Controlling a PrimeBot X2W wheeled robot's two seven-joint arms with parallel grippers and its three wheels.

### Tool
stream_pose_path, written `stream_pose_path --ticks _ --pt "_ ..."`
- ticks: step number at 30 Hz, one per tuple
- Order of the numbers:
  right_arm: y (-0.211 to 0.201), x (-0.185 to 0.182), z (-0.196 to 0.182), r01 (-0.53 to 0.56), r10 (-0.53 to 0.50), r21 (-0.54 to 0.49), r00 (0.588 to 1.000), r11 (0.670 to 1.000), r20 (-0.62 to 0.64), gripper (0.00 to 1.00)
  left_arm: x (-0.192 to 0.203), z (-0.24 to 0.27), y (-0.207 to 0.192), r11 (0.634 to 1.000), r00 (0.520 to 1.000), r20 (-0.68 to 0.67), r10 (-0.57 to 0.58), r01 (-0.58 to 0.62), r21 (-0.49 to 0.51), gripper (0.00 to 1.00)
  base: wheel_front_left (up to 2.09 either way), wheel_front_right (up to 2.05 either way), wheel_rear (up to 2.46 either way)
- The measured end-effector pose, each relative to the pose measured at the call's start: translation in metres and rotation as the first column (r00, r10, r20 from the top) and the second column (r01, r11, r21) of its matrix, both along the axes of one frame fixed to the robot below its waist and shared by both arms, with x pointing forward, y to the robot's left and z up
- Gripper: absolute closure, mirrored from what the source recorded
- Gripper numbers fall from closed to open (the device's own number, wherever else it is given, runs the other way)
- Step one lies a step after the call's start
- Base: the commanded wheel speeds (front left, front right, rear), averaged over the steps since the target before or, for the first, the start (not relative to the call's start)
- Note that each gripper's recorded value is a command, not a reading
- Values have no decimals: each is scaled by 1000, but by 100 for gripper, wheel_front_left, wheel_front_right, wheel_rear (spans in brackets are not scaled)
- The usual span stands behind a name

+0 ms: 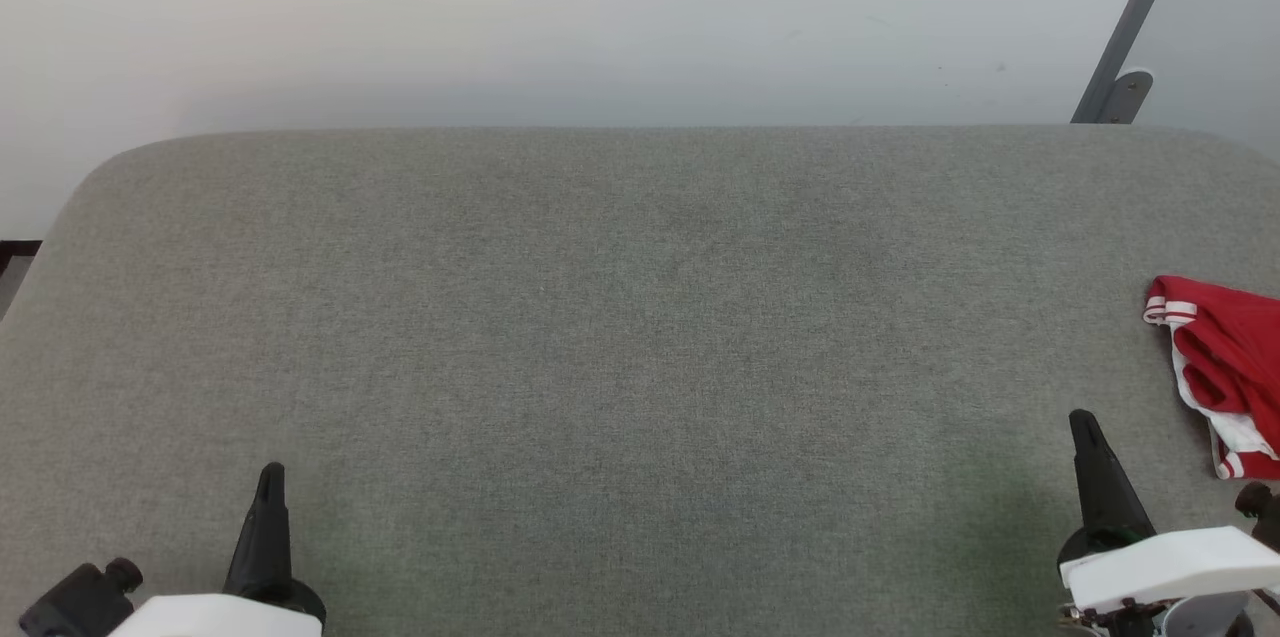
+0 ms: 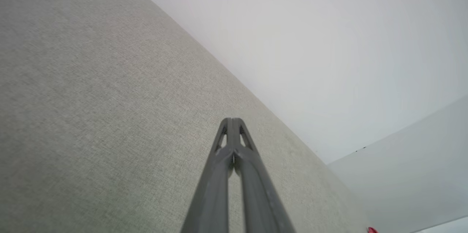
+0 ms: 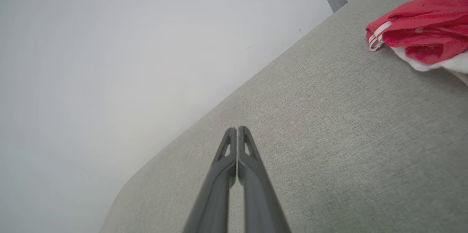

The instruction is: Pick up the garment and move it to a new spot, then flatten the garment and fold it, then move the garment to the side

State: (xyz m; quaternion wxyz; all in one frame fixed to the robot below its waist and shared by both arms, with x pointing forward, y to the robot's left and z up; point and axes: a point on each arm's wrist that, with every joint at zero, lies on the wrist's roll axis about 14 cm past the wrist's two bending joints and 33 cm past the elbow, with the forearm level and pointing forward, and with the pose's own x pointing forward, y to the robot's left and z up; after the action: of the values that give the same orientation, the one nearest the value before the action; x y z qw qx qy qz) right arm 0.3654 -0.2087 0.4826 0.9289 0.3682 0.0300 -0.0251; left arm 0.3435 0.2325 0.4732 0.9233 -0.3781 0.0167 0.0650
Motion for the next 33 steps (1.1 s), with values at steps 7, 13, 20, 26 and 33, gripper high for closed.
stream_pose_path --ticks 7,13,20,26,33 --pt "1 3 1 7 -7 91 1000 996 2 100 6 3 -2 996 1000 11 3 -2 -92 100 0 0 0" --pt "2 6 3 10 -12 164 1000 986 5 100 10 5 -5 986 1000 19 4 -1 -164 100 0 0 0" --pt "2 7 3 15 -16 241 1000 970 5 100 14 6 -7 971 1000 25 6 0 -240 100 0 0 0" --pt "3 9 6 13 -18 303 1000 953 13 100 16 6 -9 955 1000 27 4 4 -298 100 0 0 0" --pt "4 11 7 16 -23 369 1000 929 16 100 21 10 -12 932 999 40 1 14 -362 100 0 0 0"
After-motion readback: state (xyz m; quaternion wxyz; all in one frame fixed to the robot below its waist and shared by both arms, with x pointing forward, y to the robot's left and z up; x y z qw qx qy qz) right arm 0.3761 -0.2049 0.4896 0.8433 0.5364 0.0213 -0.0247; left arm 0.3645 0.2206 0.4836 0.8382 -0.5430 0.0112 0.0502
